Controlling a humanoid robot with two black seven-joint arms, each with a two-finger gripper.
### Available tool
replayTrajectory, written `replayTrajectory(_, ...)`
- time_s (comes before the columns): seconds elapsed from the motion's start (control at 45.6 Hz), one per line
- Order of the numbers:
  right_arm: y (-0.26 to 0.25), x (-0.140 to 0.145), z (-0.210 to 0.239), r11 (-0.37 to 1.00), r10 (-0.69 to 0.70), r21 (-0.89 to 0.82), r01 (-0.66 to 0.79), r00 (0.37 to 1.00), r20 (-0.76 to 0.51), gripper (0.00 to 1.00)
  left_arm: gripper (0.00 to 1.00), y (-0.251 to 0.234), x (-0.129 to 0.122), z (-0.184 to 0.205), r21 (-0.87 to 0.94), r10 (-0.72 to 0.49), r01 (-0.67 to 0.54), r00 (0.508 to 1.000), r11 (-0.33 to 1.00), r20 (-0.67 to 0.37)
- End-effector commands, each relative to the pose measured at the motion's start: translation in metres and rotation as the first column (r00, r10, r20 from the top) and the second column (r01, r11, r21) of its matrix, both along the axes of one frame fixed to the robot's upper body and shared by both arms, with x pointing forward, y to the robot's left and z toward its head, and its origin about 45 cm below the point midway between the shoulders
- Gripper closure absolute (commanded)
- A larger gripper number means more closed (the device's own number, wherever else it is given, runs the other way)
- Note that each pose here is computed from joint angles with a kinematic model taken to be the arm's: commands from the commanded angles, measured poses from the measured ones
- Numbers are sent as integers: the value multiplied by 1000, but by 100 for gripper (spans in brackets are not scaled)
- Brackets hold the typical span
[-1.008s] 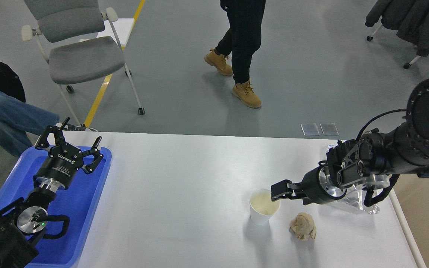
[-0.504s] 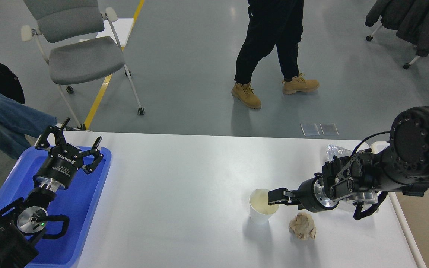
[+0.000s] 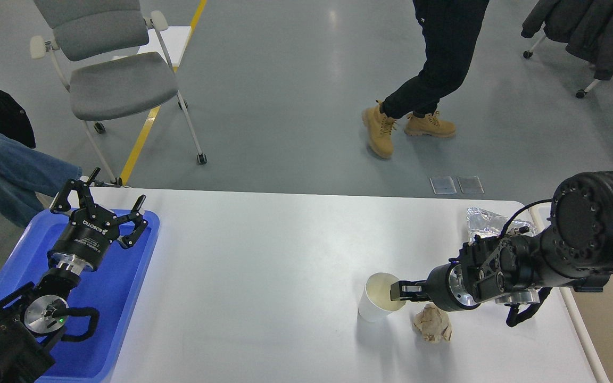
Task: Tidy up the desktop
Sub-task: 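Reach the right gripper toward the white paper cup and close on it, then lift the white cup with the right gripper and carry it toward the bin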
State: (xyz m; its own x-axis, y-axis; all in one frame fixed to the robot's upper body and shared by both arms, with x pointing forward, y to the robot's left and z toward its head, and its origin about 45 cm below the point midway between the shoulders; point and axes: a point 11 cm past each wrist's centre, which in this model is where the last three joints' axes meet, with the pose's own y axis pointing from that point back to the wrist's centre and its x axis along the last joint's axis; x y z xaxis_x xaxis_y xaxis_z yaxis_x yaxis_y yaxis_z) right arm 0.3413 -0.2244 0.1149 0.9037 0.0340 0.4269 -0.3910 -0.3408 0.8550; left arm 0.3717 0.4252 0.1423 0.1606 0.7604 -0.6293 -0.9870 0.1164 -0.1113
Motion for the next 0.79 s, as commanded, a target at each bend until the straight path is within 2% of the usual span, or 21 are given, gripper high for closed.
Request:
replayTrajectory(0.0,1,2,1,999,45,-13,-44,999,25,100,1,0,0,0,0,0,0,1000,1000,0)
replayTrajectory(0.417,11,14,23,996,87,9,-88,995,53,100,1,0,0,0,0,0,0,1000,1000,-1)
replayTrajectory(0.548,14,30,63,995,99,24,-100,993,59,100,1,0,0,0,0,0,0,1000,1000,-1)
replayTrajectory(0.767,-16,55,175,996,77,28,-81,990,119,100,1,0,0,0,0,0,0,1000,1000,-1)
